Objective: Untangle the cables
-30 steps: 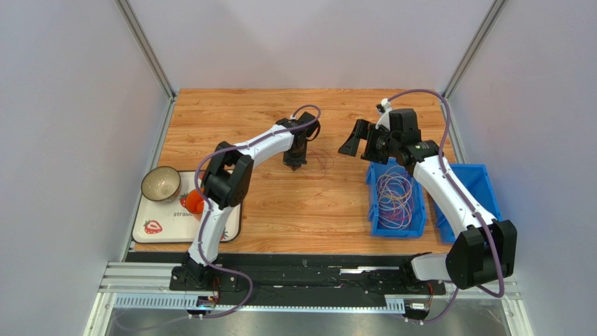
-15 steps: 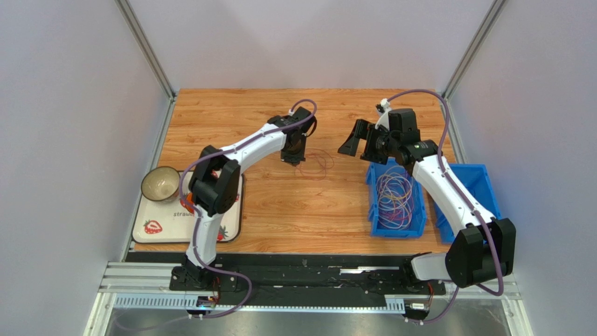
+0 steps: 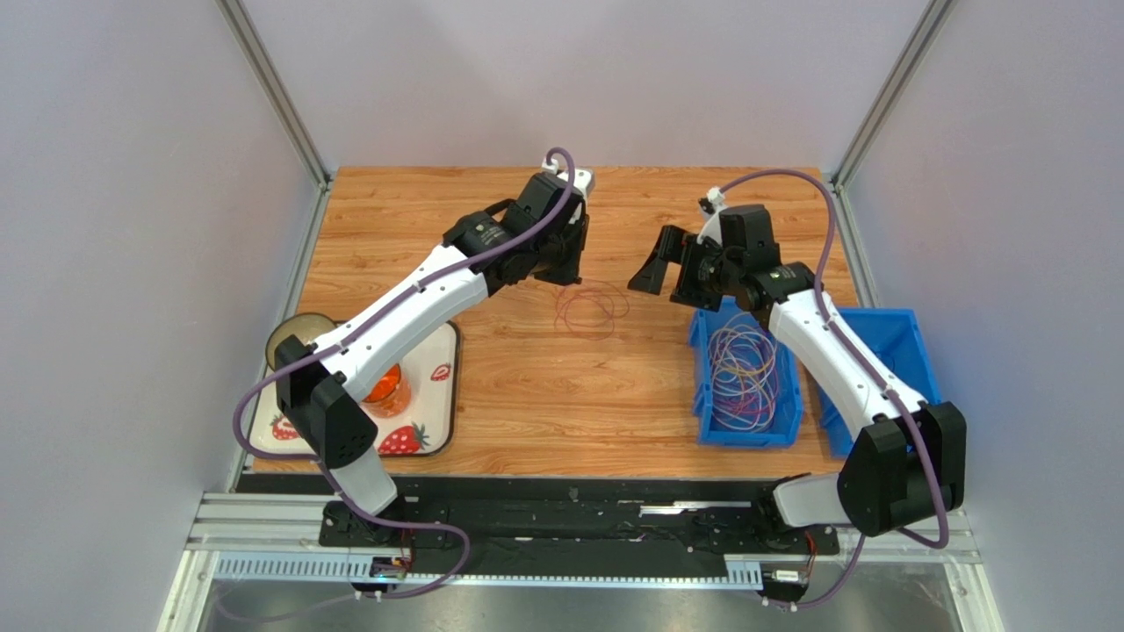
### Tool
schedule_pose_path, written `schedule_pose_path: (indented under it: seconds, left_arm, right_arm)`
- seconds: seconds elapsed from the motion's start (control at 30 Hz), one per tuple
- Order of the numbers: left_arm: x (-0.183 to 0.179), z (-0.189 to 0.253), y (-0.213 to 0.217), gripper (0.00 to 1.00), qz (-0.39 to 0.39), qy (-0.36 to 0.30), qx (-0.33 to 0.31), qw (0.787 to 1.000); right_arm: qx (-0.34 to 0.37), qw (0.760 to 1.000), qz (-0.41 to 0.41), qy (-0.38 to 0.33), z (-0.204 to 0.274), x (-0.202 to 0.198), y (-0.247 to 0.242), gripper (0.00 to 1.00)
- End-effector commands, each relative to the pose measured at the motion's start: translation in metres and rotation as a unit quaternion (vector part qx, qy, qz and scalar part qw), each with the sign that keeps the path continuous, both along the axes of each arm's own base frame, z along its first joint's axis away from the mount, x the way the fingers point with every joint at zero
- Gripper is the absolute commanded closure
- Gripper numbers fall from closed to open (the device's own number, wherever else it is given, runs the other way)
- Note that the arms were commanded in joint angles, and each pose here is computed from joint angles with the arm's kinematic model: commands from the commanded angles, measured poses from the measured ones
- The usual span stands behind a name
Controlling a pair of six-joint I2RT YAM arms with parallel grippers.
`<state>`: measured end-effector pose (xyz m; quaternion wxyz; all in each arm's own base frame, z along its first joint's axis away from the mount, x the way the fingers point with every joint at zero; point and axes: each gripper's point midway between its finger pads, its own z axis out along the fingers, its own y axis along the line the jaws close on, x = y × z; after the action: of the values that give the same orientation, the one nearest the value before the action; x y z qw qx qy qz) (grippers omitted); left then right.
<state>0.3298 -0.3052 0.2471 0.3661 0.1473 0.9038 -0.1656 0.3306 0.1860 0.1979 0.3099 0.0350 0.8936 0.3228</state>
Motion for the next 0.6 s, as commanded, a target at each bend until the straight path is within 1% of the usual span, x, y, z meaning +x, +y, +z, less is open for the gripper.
schedule_pose_path:
  seconds: [0.0,0.03,0.07,0.1,0.13,0.17,0.2,0.23,0.27,0.3,0.33,0.37,0.4,0.43,0.47,0.5,0.53,0.57]
  left_arm:
    - [-0.007,0.003,0.026,0.97,0.023,-0.001,0.031,0.999]
    - [-0.012,-0.004,0.033,0.83,0.027,0.006,0.041,0.999]
    - [-0.017,0.006,0.042,0.75,0.038,-0.006,0.037,0.999]
    - [-0.021,0.007,0.048,0.66,0.043,-0.009,0.037,0.998]
    - [-0.028,-0.001,0.057,0.52,0.046,-0.003,0.048,0.998]
    - [-0.035,0.010,0.069,0.47,0.053,-0.016,0.044,0.997]
    - [-0.041,0.009,0.077,0.43,0.057,-0.018,0.048,0.997]
    - [-0.050,-0.001,0.088,0.38,0.060,-0.008,0.065,0.996]
    - [-0.058,0.008,0.100,0.37,0.067,-0.021,0.060,0.996]
    - [-0.064,0.008,0.108,0.37,0.071,-0.023,0.063,0.995]
    - [-0.074,-0.004,0.120,0.36,0.074,-0.013,0.079,0.994]
    - [-0.082,0.004,0.132,0.35,0.081,-0.027,0.071,0.994]
    - [-0.089,0.003,0.140,0.35,0.084,-0.029,0.072,0.993]
    - [-0.097,-0.008,0.151,0.34,0.089,-0.019,0.085,0.992]
    - [-0.105,-0.001,0.162,0.34,0.093,-0.033,0.076,0.992]
    - [-0.110,-0.003,0.168,0.34,0.095,-0.034,0.076,0.992]
    - [-0.116,-0.012,0.176,0.33,0.098,-0.028,0.084,0.991]
    - [-0.122,-0.006,0.184,0.33,0.100,-0.042,0.073,0.991]
  right_arm:
    - [-0.064,0.997,0.005,-0.039,-0.004,0.016,0.012,0.00]
    - [-0.096,0.995,0.011,-0.006,-0.028,0.016,0.012,0.00]
    - [-0.113,0.993,0.018,-0.014,-0.022,0.021,0.020,0.00]
    - [-0.154,0.988,0.012,-0.015,-0.029,0.027,0.013,0.00]
    - [-0.178,0.984,0.013,-0.001,-0.038,0.027,0.012,0.00]
    - [-0.200,0.980,0.020,0.008,-0.051,0.030,0.016,0.00]
    - [-0.222,0.975,0.014,-0.004,-0.050,0.040,0.015,0.00]
    - [-0.231,0.973,0.015,0.000,-0.054,0.044,0.016,0.00]
    - [-0.248,0.968,0.021,0.015,-0.071,0.048,0.018,0.00]
    - [-0.255,0.967,0.022,0.003,-0.065,0.058,0.021,0.00]
    - [-0.266,0.963,0.028,0.011,-0.070,0.059,0.021,0.00]
    - [-0.284,0.958,0.031,0.025,-0.086,0.064,0.023,0.00]
    - [-0.300,0.953,0.025,0.025,-0.088,0.069,0.020,0.00]
    - [-0.306,0.951,0.030,0.018,-0.086,0.077,0.023,0.00]
    - [-0.312,0.949,0.034,0.017,-0.089,0.081,0.025,0.00]
    - [-0.326,0.944,0.037,0.029,-0.103,0.085,0.025,0.00]
    - [-0.328,0.944,0.036,0.023,-0.098,0.092,0.028,0.00]
    - [-0.338,0.940,0.040,0.021,-0.101,0.095,0.029,0.00]
